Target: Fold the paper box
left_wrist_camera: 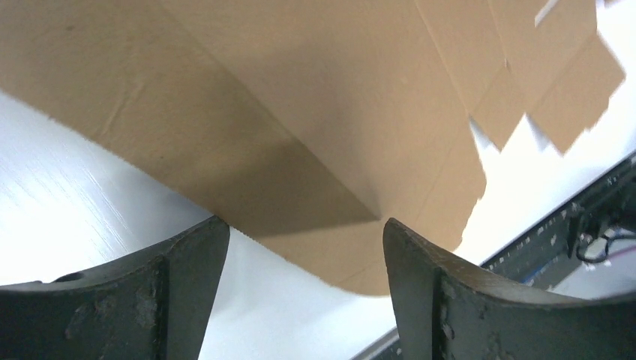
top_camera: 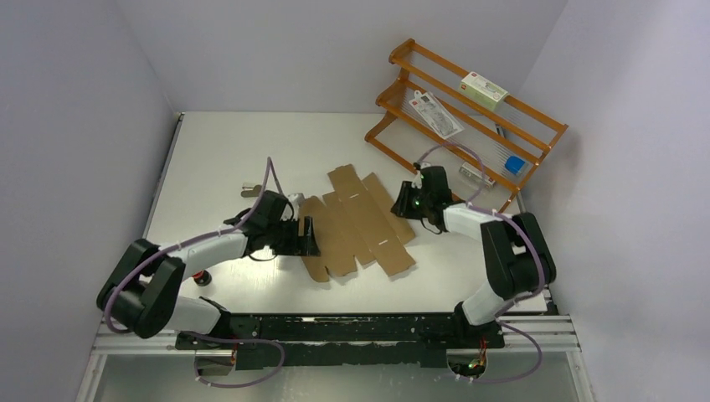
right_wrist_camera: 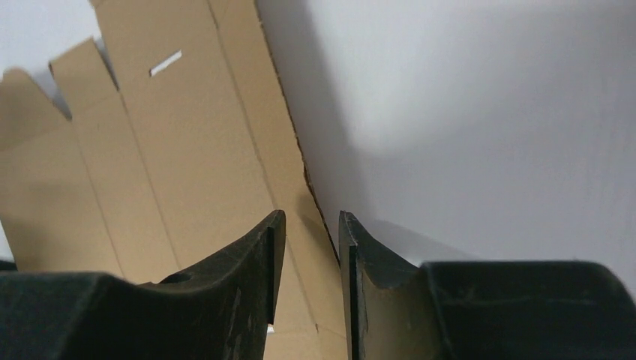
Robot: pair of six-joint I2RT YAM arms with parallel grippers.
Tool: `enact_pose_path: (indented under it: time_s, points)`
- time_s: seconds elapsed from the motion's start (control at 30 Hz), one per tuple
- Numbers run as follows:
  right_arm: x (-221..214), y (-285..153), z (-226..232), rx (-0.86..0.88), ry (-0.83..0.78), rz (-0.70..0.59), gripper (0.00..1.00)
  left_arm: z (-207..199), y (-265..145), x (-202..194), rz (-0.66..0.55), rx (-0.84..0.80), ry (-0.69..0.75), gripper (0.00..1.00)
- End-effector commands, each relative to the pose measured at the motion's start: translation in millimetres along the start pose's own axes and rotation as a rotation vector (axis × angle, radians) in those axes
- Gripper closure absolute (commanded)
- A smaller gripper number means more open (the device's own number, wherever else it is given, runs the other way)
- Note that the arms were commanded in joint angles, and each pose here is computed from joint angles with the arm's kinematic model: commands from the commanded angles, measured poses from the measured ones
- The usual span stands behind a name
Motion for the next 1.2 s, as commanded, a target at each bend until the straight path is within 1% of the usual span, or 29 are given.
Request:
enact_pose_path:
  time_s: [0.0, 0.1, 0.17, 0.27, 0.33, 0.37, 0.4, 0.53, 0.6, 0.67, 0.73, 0.93, 1.03, 1.17]
  points:
    - [23, 26, 10, 0.043, -0.128, 0.009, 0.63, 13, -8, -41, 0.103, 0.030, -0.079, 0.19]
    - [41, 43, 11, 0.039, -0.163, -0.003, 0.62, 18, -19, -53, 0.082, 0.043, -0.109, 0.18]
    - [54, 50, 12, 0.036, -0.185, -0.013, 0.59, 22, -28, -57, 0.053, 0.068, -0.125, 0.16]
    - [74, 50, 16, 0.020, -0.195, -0.037, 0.47, 13, -43, -55, -0.010, 0.026, -0.139, 0.11]
    - [80, 43, 15, -0.008, -0.185, -0.049, 0.41, 5, -55, -44, -0.079, 0.037, -0.127, 0.08]
    - [81, 37, 16, -0.021, -0.180, -0.062, 0.38, 2, -62, -36, -0.119, 0.066, -0.113, 0.04]
    - [78, 29, 15, -0.044, -0.173, -0.057, 0.34, -3, -68, -27, -0.160, 0.095, -0.089, 0.03]
    - [61, -8, 11, -0.145, -0.125, -0.077, 0.22, -15, -82, 13, -0.264, 0.199, 0.021, 0.02]
    - [47, -23, 9, -0.191, -0.083, -0.077, 0.19, -18, -82, 37, -0.284, 0.232, 0.060, 0.02]
    - [30, -36, 7, -0.227, -0.033, -0.080, 0.15, -21, -77, 62, -0.282, 0.230, 0.097, 0.02]
    - [16, -50, 9, -0.224, 0.017, -0.107, 0.13, -23, -69, 85, -0.278, 0.235, 0.128, 0.02]
    - [-16, -62, 15, -0.164, 0.156, -0.166, 0.12, -29, -35, 133, -0.206, 0.200, 0.166, 0.02]
    - [-22, -59, 16, -0.147, 0.189, -0.168, 0.12, -28, -12, 142, -0.135, 0.190, 0.165, 0.02]
    - [-26, -47, 18, -0.113, 0.206, -0.142, 0.12, -21, 9, 141, -0.066, 0.188, 0.154, 0.02]
Point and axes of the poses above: each gripper's point midway between its finger pads, its own y axis out along the fingers, its own z axis along the line the jaws close on, x = y × z, the point moved 9 cm from there along -y, back along the fingers, and after that the axes turned 14 degrees about -y, right-handed, at the moved point
